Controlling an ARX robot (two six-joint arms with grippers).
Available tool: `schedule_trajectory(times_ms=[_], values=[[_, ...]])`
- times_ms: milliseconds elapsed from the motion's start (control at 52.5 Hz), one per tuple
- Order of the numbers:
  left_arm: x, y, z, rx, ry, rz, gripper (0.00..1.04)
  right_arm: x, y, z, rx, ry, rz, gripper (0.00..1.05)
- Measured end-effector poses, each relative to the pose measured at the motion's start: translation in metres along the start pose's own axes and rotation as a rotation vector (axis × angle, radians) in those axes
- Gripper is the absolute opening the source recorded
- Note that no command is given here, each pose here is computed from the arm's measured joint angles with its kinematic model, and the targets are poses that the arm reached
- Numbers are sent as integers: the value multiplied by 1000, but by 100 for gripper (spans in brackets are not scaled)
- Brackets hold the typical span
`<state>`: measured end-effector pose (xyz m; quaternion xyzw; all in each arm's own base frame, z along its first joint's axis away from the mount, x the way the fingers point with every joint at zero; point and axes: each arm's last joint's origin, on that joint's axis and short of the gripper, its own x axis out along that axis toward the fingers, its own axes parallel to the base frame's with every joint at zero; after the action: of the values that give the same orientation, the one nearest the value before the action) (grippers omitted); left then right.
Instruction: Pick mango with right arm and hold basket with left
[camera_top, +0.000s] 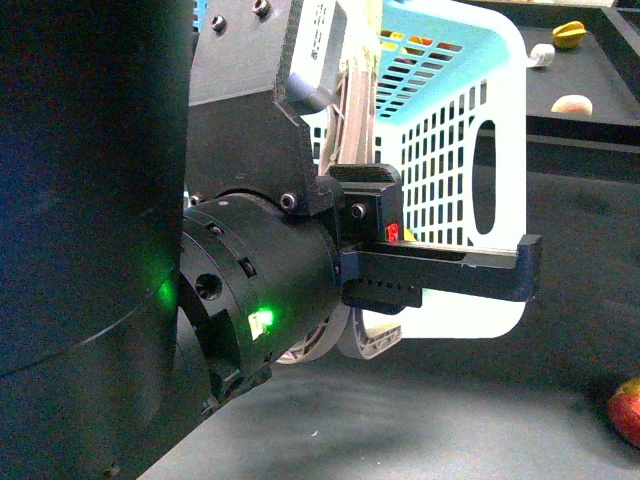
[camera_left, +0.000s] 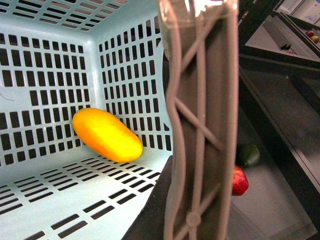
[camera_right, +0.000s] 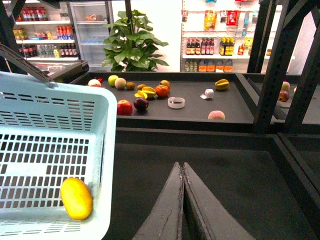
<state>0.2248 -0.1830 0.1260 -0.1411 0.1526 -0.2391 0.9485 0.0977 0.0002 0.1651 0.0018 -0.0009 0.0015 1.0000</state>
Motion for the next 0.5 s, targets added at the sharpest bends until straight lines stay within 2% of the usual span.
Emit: schedule_trajectory(times_ms=[57,210,305,362,495], values=[[0,0,0,0,0,0,6,0,0,0,-2,0,0,3],[0,0,0,0,0,0,6,0,0,0,-1,0,0,31],[0,0,0,0,0,0,6,0,0,0,-1,0,0,43],[0,0,0,0,0,0,6,0,0,0,-1,0,0,57],[0,0,0,0,0,0,6,0,0,0,-1,0,0,77]])
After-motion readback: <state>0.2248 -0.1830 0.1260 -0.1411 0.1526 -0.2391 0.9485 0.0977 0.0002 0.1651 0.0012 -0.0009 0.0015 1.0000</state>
